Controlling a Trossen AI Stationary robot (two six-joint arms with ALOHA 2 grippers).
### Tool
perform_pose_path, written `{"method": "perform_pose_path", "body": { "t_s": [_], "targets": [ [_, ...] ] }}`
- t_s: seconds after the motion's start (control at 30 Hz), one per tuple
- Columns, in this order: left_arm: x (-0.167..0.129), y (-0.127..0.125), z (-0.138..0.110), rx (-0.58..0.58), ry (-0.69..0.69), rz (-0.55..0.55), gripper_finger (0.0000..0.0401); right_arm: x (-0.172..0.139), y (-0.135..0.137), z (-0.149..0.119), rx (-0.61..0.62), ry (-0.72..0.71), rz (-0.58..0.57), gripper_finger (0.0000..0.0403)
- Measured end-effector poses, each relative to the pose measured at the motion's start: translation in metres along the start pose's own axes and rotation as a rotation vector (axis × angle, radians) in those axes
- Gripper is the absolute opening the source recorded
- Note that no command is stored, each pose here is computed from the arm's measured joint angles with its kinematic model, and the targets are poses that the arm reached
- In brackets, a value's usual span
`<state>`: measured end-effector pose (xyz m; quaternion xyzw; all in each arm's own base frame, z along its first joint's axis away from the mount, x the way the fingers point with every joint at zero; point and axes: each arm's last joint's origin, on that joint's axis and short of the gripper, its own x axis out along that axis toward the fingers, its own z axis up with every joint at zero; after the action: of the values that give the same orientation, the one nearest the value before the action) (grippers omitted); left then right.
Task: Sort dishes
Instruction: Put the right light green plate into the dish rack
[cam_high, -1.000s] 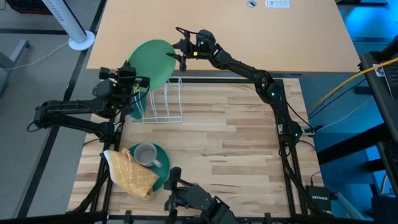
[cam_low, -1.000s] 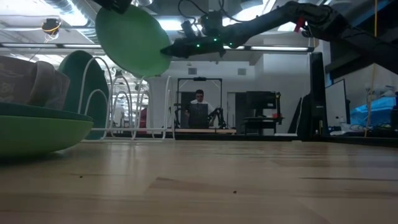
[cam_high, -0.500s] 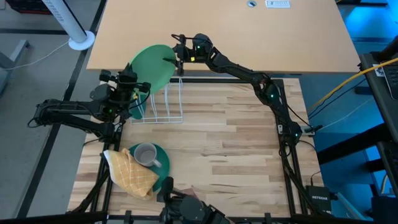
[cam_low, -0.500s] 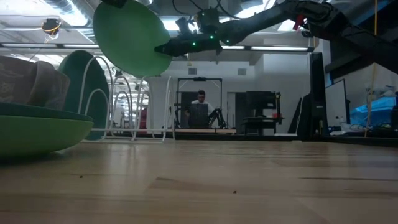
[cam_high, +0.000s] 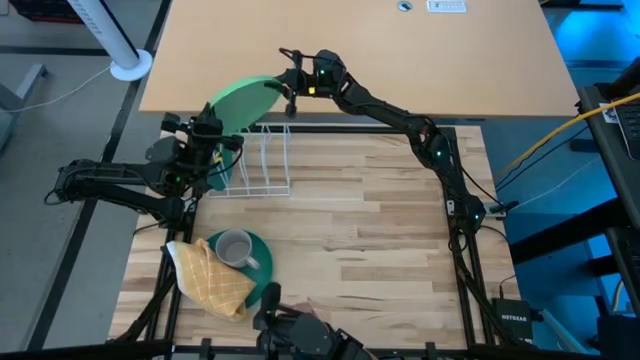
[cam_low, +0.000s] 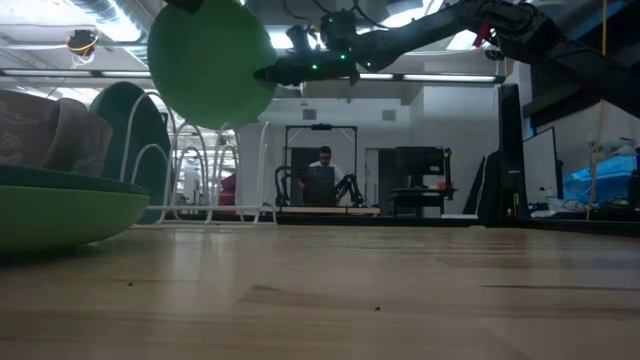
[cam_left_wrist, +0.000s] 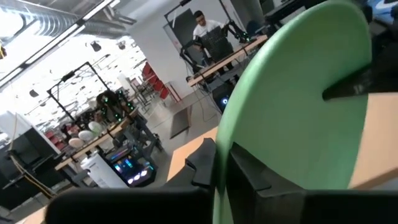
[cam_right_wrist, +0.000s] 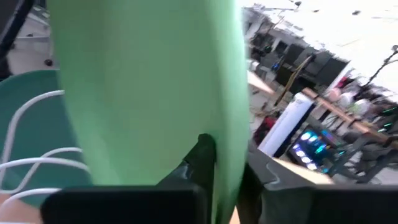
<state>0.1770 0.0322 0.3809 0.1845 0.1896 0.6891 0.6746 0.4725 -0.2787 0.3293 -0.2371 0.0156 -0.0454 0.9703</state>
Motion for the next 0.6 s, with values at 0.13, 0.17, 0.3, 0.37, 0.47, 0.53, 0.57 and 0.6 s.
{"method": "perform_pose_path", "body": {
  "t_s": [0.13, 0.17, 0.3, 0.37, 0.47, 0.53, 0.57, 0.6],
  "targets": [
    [0.0001, -0.0003, 0.0002, -0.013, -0.004, -0.003, 0.0042, 0.0003, -0.0016, 0.0023, -0.031, -0.011, -0.039, 0.0036],
    [0.0001, -0.0002, 0.0005, -0.016, -0.008, -0.006, 0.0047, 0.0005, -0.0016, 0.0030, -0.038, -0.016, -0.044, 0.0040],
    [0.0000, -0.0003, 0.0007, -0.016, -0.014, -0.011, 0.0063, 0.0010, -0.0014, 0.0058, -0.056, -0.042, -0.051, 0.0042],
    [0.0001, -0.0003, 0.0006, -0.015, -0.013, -0.010, 0.0069, 0.0013, -0.0010, 0.0077, -0.063, -0.059, -0.048, 0.0036],
    [-0.0001, -0.0003, 0.0007, -0.012, -0.013, -0.010, 0.0073, 0.0011, -0.0005, 0.0093, -0.069, -0.091, -0.014, 0.0029],
    [-0.0003, -0.0007, 0.0006, -0.008, -0.014, -0.011, 0.0073, 0.0013, 0.0004, 0.0089, -0.065, -0.091, 0.002, 0.0030],
    [-0.0010, -0.0009, 0.0006, -0.007, -0.016, -0.015, 0.0072, 0.0015, 0.0011, 0.0085, -0.062, -0.089, 0.010, 0.0032],
    [-0.0018, -0.0010, 0.0007, -0.007, -0.020, -0.020, 0.0071, 0.0017, 0.0021, 0.0081, -0.060, -0.087, 0.023, 0.0035]
  ]
}}
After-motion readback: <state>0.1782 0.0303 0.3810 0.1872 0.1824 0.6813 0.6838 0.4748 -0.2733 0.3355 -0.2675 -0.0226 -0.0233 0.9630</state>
